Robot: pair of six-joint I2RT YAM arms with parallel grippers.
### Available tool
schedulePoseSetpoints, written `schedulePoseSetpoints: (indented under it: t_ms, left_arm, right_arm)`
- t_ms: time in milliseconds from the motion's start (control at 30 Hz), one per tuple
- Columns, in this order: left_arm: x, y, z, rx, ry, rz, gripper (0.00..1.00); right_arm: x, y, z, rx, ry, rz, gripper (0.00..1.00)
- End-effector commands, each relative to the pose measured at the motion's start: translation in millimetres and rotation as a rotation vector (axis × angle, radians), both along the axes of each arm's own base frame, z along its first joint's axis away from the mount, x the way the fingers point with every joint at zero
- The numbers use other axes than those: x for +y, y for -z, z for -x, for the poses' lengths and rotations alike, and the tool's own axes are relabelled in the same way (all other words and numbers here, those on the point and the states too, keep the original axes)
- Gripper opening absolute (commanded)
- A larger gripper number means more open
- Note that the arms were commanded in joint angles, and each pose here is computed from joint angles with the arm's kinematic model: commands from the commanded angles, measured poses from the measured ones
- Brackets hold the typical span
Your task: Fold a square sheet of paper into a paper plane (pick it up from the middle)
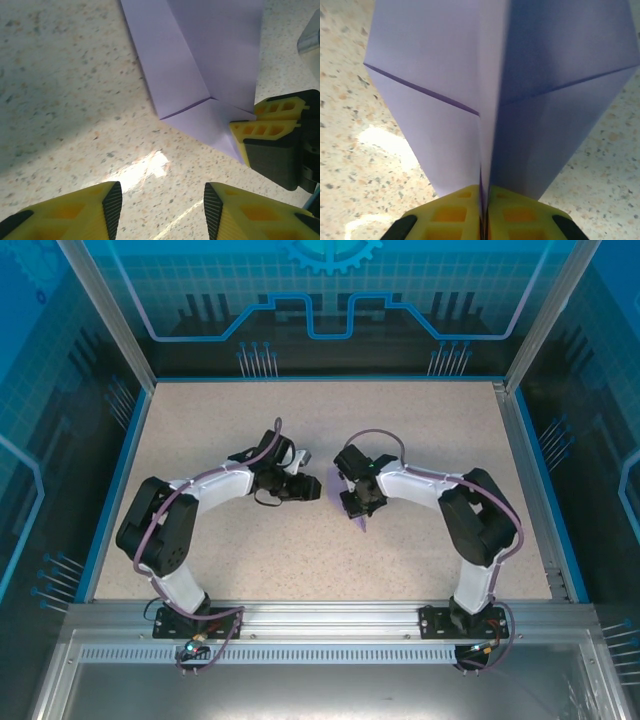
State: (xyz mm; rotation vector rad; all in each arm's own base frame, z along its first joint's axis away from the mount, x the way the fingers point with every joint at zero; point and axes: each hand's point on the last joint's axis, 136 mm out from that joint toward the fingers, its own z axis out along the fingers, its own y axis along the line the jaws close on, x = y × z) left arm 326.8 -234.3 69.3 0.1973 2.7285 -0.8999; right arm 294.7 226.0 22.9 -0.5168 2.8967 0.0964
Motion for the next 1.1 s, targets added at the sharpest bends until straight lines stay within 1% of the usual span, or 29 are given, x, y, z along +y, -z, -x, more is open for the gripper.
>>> schedulePoseSetpoints:
  t_ms: [0,133,400,800,1067]
  left_arm:
    - [7,-6,1,0.001,-0.019,-0.005,0.5]
    - [7,-2,1,0.016,-0.019,-0.004,0.51]
    - [7,5,2,0.032,-0.01,-0.01,0.51]
    - [8,10,6,0.047,0.005,-0.02,0.51]
    - [12,10,9,0.043,-0.01,-0.028,0.51]
  right_arm:
    - [-6,3,3,-0.001,-0.057,0.119,0.11]
    - [-2,6,3,-0.023,-0.087,0.155,0.15]
    - [5,4,1,-0.097,-0.164,0.237,0.15]
    - [10,13,0,-0.128,-0.235,0.353,0.06]
    - [15,18,1,-0.152,-0.282,0.399,0.04]
